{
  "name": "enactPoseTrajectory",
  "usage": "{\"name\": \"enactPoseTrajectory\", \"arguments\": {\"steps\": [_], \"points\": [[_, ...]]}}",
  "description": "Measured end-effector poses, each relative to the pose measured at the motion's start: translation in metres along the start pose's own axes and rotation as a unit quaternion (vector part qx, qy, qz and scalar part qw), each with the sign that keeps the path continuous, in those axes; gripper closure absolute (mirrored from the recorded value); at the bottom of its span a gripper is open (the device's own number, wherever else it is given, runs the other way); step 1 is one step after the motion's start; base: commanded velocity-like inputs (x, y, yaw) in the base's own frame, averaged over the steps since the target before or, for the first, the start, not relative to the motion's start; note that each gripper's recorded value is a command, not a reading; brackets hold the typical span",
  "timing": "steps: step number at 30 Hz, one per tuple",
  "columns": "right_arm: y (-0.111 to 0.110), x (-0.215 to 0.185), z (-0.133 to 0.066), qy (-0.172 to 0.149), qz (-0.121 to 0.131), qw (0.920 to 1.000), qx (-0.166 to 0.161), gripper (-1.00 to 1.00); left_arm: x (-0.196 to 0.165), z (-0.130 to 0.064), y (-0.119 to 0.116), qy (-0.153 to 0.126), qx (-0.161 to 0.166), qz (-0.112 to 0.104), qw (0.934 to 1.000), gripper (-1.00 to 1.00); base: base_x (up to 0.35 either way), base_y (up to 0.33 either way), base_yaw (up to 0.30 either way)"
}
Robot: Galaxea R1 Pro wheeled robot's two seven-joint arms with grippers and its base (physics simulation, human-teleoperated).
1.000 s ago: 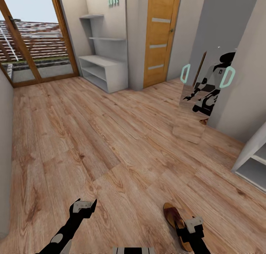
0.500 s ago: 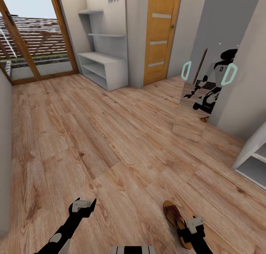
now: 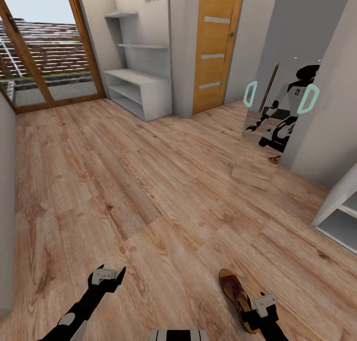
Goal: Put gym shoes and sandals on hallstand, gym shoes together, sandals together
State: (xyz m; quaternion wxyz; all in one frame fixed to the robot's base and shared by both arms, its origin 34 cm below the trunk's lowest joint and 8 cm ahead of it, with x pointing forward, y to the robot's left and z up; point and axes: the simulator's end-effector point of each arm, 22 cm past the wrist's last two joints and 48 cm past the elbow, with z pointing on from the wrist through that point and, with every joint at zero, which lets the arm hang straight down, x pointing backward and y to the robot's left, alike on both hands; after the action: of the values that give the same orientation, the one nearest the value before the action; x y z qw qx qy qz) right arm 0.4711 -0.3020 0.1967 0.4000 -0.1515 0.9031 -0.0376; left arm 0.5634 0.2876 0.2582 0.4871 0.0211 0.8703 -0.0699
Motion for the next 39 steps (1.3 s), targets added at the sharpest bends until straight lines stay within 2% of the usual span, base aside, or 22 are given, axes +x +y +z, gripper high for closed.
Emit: {"name": "enactPoseTrajectory", "arguments": {"steps": [7, 9, 12, 14, 21, 26, 39], "points": [[-0.001, 0.001, 0.000, 0.000, -0.001, 1.0000, -0.003, -1.00, -0.002, -0.004, 0.015, 0.001, 0.004, 0.010, 0.9999, -1.00, 0.000, 0.000, 0.000], [-0.001, 0.001, -0.001, 0.000, -0.001, 1.0000, -0.004, -1.00, -0.004, -0.008, 0.030, 0.001, 0.002, 0.016, 0.9999, -1.00, 0.000, 0.000, 0.000], [-0.001, 0.001, -0.001, 0.000, -0.001, 1.0000, -0.004, -1.00, -0.006, -0.010, 0.040, 0.001, 0.003, 0.021, 0.9998, -1.00, 0.000, 0.000, 0.000], [-0.002, 0.002, -0.001, 0.000, -0.002, 1.0000, -0.004, -1.00, -0.009, -0.016, 0.057, 0.002, 0.006, 0.029, 0.9996, -1.00, 0.000, 0.000, 0.000], [-0.002, 0.002, -0.001, 0.000, -0.002, 1.0000, -0.005, -1.00, -0.016, -0.027, 0.081, 0.001, 0.025, 0.041, 0.9989, -1.00, 0.000, 0.000, 0.000], [-0.002, 0.002, -0.001, 0.000, -0.002, 1.0000, -0.005, -1.00, -0.021, -0.032, 0.089, -0.004, 0.033, 0.046, 0.9984, -1.00, 0.000, 0.000, 0.000], [-0.004, 0.002, -0.001, -0.001, 0.000, 1.0000, -0.003, -1.00, -0.023, -0.035, 0.090, -0.008, 0.043, 0.049, 0.9978, -1.00, 0.000, 0.000, 0.000]]}}
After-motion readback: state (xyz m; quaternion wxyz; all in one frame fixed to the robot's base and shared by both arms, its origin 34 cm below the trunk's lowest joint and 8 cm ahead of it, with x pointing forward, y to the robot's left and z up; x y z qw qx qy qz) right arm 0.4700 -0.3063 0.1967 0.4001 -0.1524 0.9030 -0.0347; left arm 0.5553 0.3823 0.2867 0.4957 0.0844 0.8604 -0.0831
